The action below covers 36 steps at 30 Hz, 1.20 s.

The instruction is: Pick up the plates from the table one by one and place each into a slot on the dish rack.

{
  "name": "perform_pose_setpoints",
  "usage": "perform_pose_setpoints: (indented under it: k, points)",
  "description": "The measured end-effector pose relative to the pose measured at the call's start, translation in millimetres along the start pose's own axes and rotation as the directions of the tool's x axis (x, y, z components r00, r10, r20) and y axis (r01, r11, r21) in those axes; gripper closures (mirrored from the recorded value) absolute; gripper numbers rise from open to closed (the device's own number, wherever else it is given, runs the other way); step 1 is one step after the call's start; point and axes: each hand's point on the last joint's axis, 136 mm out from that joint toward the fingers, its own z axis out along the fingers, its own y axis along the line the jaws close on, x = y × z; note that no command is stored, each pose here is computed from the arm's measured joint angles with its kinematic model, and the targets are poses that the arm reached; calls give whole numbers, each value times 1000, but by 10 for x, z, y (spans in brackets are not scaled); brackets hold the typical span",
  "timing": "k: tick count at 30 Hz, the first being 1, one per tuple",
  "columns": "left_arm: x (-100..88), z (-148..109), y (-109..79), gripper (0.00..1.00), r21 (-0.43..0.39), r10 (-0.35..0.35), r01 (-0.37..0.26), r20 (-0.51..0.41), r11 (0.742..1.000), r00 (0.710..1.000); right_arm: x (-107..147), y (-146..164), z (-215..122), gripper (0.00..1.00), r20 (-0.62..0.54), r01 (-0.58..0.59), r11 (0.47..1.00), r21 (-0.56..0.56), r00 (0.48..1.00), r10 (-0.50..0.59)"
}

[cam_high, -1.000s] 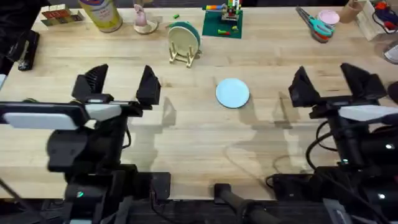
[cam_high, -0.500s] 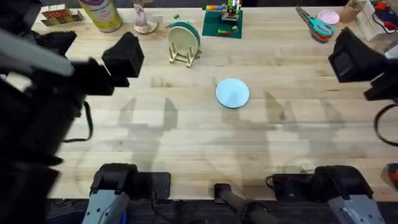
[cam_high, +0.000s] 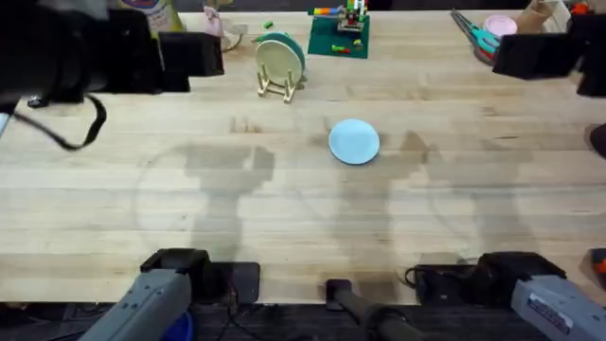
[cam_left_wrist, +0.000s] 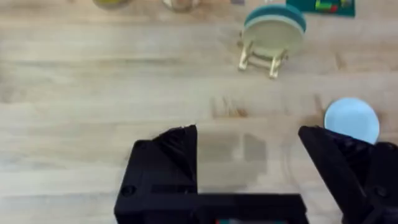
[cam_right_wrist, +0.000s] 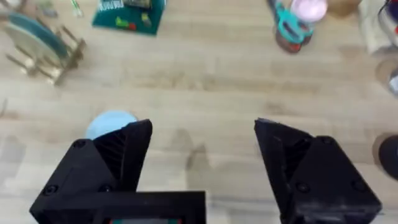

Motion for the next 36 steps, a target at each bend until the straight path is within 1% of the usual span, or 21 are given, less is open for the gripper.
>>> perform_pose_setpoints:
  k: [2,7,12,15,19,23,24,25,26,27,28,29,30,31,33,36]
  points:
    - [25,91,-11,7,8,-3,4,-65,1000,998,5,-2,104,8,-51,-1,1000,-1,999,1]
    - [100,389,-22,7,19,-9,12,-184,1000,983,72,-5,346,8,-137,-3,1000,-3,991,2]
    - [209,614,-40,7,34,-14,24,-277,999,961,93,-5,395,7,-155,-3,1000,-3,988,3]
    - [239,674,-82,8,57,-16,35,-301,998,953,91,-5,394,7,-155,-3,1000,-3,988,3]
    - [243,682,-176,7,108,-19,55,-309,993,951,91,-5,394,7,-155,-3,1000,-3,988,3]
    - [238,660,-318,7,187,-19,80,-311,979,950,90,-5,393,7,-154,-3,1000,-3,988,3]
    - [233,648,-373,70,216,-24,96,-313,972,950,90,-5,393,7,-154,-3,1000,-3,988,3]
    - [229,635,-426,200,245,-25,106,-314,964,949,90,-5,393,7,-154,-3,1000,-3,988,3]
    - [222,618,-489,375,280,-24,117,-314,953,949,90,-5,393,8,-154,-3,1000,-3,988,3]
    - [215,603,-538,516,307,-24,125,-314,944,949,90,-5,393,8,-154,-3,1000,-3,988,3]
    - [207,584,-593,687,337,-23,134,-314,932,949,90,-5,393,8,-154,-3,1000,-3,988,3]
    - [202,568,-635,832,361,-23,142,-314,922,949,90,-5,393,8,-154,-3,1000,-3,988,3]
    - [196,551,-678,926,385,-20,147,-314,911,949,90,-5,393,8,-154,-3,1000,-3,988,3]
    - [190,534,-716,950,405,-22,156,-315,901,949,90,-5,393,9,-154,-3,1000,-3,988,3]
    - [177,490,-804,958,454,-22,172,-317,874,948,90,-5,393,8,-154,-3,1000,-3,988,3]
    - [150,410,-941,958,530,-21,196,-319,825,948,90,-5,393,9,-154,-3,1000,-3,988,3]
